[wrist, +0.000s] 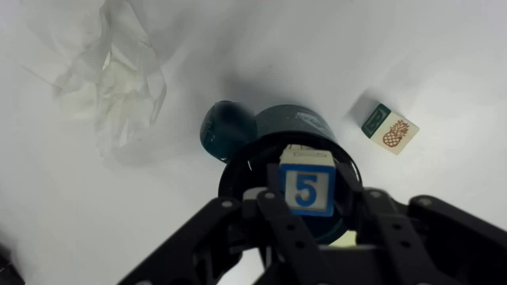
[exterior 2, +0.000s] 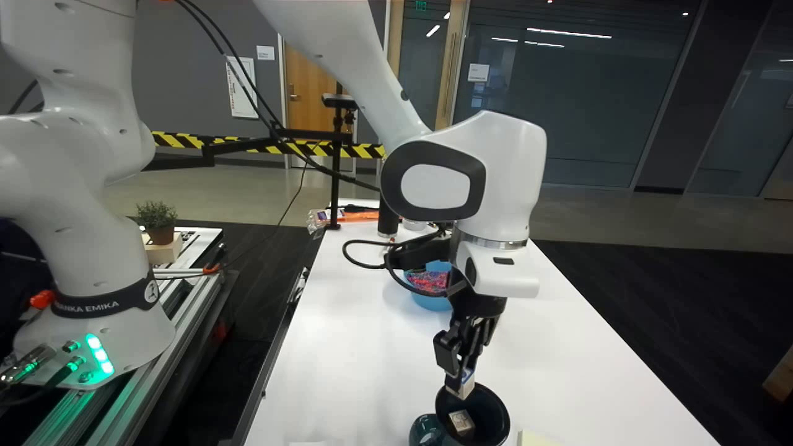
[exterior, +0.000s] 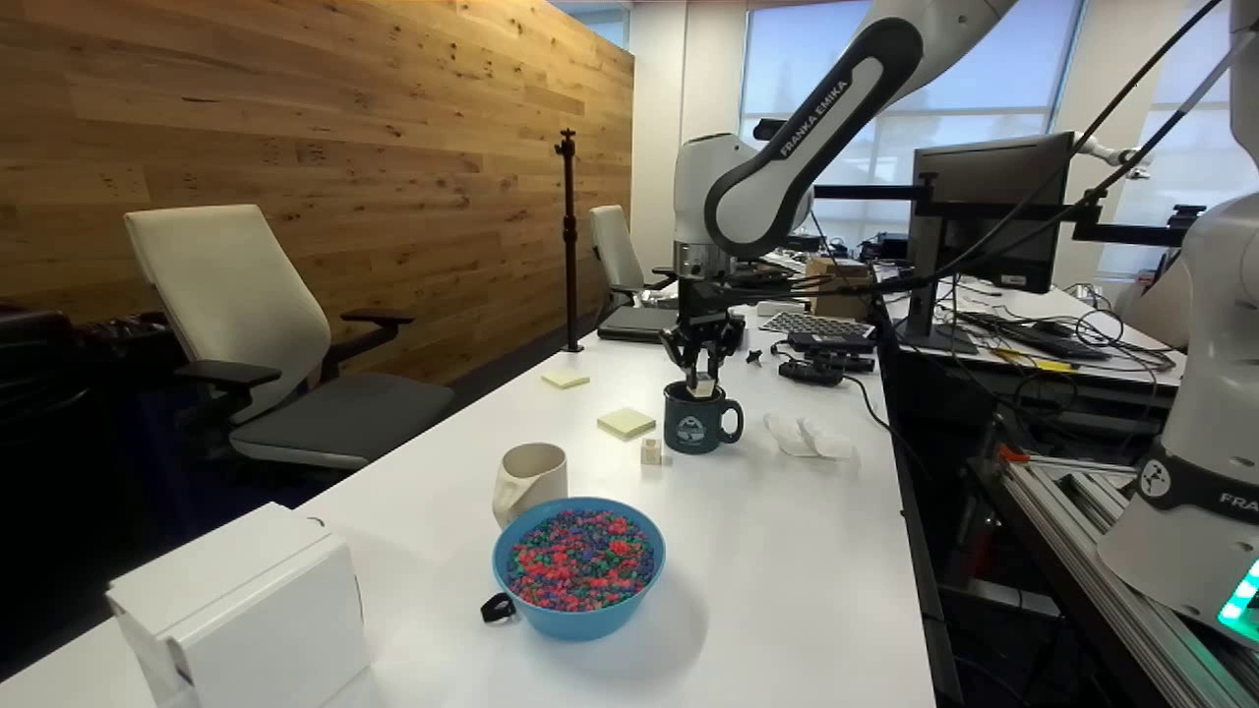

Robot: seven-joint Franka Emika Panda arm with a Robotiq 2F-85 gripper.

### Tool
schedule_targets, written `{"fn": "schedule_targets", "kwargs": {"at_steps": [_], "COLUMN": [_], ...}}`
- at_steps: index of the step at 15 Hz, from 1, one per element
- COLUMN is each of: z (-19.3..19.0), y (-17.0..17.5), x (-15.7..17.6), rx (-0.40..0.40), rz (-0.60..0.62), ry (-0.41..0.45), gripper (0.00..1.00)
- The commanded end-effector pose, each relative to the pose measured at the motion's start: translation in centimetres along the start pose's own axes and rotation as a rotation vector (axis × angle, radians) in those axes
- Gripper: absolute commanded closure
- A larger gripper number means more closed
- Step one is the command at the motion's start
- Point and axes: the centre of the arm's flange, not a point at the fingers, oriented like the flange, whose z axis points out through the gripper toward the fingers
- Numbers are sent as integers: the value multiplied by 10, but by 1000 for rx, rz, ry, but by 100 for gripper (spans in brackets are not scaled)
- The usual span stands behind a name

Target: Put the block inside the mug

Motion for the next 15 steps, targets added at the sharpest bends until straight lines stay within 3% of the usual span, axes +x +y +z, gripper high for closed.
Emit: {"fn": "schedule_targets", "kwargs": {"at_steps": [1,9,10,11,15], "z": [5,12,12,12,9], "y": [-4,-5,-5,-6,-7], "x": [21,35,36,37,41], "rx": [3,1,3,4,10], "rz": [49,90,96,101,117], "ry": [-29,-42,-42,-46,-50], "gripper": [88,88,38,38,10]}}
